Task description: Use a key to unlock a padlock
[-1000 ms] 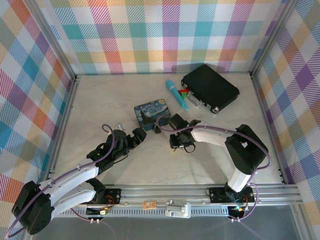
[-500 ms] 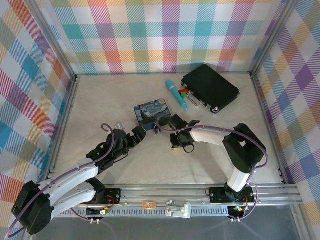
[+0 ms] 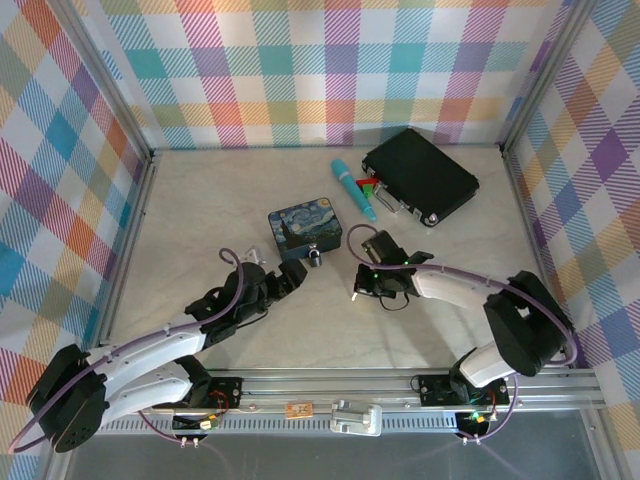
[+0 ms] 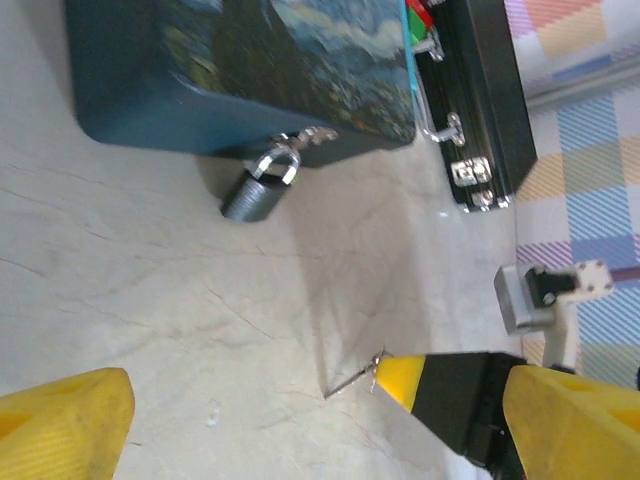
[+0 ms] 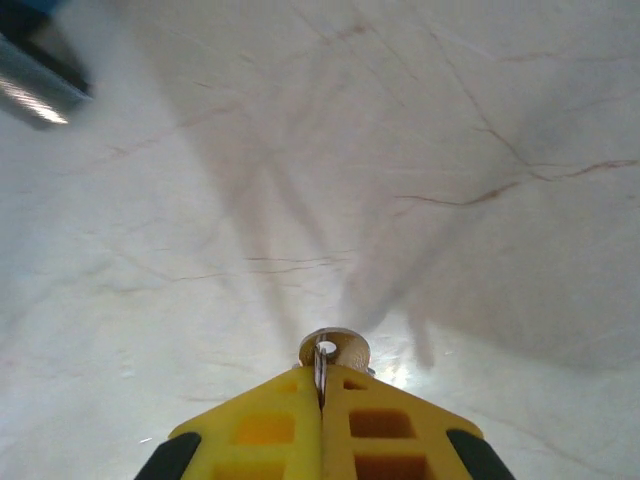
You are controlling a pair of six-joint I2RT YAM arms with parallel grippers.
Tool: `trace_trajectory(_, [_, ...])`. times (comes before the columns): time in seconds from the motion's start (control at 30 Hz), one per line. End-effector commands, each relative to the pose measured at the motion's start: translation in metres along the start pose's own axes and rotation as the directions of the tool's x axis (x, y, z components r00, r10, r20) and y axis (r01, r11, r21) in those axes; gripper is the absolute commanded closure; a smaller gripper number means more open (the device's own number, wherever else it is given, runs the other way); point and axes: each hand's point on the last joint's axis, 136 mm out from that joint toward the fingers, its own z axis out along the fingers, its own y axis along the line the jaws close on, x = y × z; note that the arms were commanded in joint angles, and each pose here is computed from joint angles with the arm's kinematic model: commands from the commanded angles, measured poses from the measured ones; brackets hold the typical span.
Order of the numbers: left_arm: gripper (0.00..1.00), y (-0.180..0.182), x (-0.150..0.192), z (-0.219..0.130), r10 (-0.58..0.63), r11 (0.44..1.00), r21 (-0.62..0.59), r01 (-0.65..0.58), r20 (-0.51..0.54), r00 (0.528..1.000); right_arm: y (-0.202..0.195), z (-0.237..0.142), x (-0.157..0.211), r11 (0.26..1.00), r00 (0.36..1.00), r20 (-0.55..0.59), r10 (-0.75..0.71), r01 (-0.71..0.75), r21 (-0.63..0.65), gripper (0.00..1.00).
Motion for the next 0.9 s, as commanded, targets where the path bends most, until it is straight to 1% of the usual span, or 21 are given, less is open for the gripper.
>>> trace_trajectory(0.0, [0.11, -0.029, 0.0, 0.003, 0.029, 0.995, 0.096, -0.032, 0.034, 0.999, 0.024, -0.015, -0.011, 0.992, 0.999, 0.04, 0.036, -0.031, -0.123, 1.0])
trace_trajectory(0.13, [0.19, -0.043, 0.013, 0.01, 0.07, 0.99, 0.118, -0.071, 0.018, 0.997, 0.039, -0.023, -0.017, 0.98, 0.997, 0.063, 0.051, -0.038, -0.193, 1.0])
trace_trajectory(0.2, [0.21, -0.046, 0.017, 0.014, 0.072, 0.99, 0.121, -0.072, 0.006, 0.997, 0.044, -0.025, -0.019, 0.975, 0.996, 0.066, 0.056, -0.04, -0.219, 1.0])
trace_trajectory(0.3, [0.22, -0.049, 0.023, 0.02, 0.073, 0.989, 0.127, -0.072, -0.01, 0.997, 0.046, -0.022, -0.021, 0.974, 0.997, 0.061, 0.056, -0.042, -0.222, 1.0])
trace_trajectory(0.37, [0.21, -0.045, 0.023, 0.021, 0.07, 0.992, 0.108, -0.069, -0.008, 0.997, 0.044, -0.015, -0.017, 0.975, 0.997, 0.04, 0.059, -0.049, -0.218, 1.0])
trace_trajectory(0.47, [0.21, -0.037, 0.022, 0.022, 0.061, 0.996, 0.07, -0.061, -0.003, 0.998, 0.049, -0.008, -0.01, 0.962, 0.999, 0.007, 0.035, -0.032, -0.27, 1.0])
trace_trajectory(0.5, [0.22, -0.033, 0.023, 0.023, 0.05, 0.997, 0.052, -0.049, -0.009, 0.999, 0.051, -0.008, -0.009, 0.959, 1.0, 0.004, 0.023, -0.021, -0.284, 1.0])
trace_trajectory(0.57, [0.27, -0.027, 0.027, 0.025, 0.004, 0.999, 0.034, -0.003, -0.021, 1.0, 0.054, -0.01, -0.009, 0.952, 1.0, 0.004, 0.009, -0.007, -0.305, 1.0])
trace_trajectory(0.63, [0.33, -0.029, 0.029, 0.029, -0.059, 0.996, 0.066, 0.06, -0.025, 0.998, 0.057, -0.015, -0.012, 0.94, 1.0, 0.008, 0.013, -0.009, -0.34, 1.0])
trace_trajectory(0.7, [0.35, -0.031, 0.03, 0.033, -0.115, 0.989, 0.091, 0.117, -0.025, 0.993, 0.061, -0.02, -0.014, 0.924, 1.0, 0.013, 0.024, -0.017, -0.383, 1.0])
trace_trajectory(0.87, [0.32, -0.039, 0.029, 0.045, -0.256, 0.959, 0.117, 0.257, -0.026, 0.966, 0.071, -0.036, -0.018, 0.893, 0.999, 0.051, 0.01, 0.014, -0.451, 1.0])
